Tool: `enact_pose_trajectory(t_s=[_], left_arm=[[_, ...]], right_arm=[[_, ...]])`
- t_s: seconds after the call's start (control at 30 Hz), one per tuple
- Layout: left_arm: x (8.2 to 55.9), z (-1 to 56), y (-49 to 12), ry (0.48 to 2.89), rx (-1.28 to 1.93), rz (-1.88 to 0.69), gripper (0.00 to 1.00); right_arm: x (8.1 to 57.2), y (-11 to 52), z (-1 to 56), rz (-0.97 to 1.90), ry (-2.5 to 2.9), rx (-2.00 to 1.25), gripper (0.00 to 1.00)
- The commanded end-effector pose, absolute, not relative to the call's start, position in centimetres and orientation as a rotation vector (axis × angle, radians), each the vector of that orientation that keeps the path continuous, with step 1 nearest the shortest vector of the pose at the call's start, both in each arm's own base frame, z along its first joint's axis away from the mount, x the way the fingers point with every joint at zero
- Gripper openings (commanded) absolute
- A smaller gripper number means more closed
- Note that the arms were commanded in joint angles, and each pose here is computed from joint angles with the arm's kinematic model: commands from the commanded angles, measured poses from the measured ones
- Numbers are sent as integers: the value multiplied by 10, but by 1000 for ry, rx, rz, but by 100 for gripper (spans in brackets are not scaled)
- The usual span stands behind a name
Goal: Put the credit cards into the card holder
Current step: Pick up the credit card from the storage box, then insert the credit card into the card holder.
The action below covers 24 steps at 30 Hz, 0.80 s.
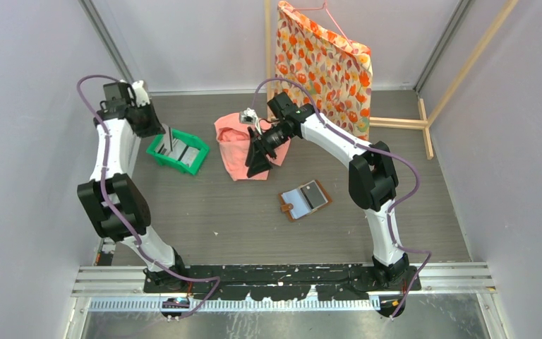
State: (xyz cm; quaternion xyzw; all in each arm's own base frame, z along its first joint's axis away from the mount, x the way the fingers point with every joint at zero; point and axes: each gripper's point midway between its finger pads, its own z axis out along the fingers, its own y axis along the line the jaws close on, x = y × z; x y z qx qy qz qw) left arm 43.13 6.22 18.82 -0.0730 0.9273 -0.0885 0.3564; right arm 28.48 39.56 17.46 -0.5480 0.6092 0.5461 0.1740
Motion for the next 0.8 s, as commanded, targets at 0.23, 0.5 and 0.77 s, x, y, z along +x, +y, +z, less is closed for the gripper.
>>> enact_pose_trajectory(t_s=[0.23,0.5,0.77], left_arm=[[427,220,57,2219,-360,-611,0],[426,226,43,2151,-381,-794,0],[427,233,27,2062,-400,-978,0]], right_arm=[[303,413,220,1585,1773,-1362,72],[329,440,238,1705,1865,-1096,71],[369,479,263,1953,1849,-693,70]])
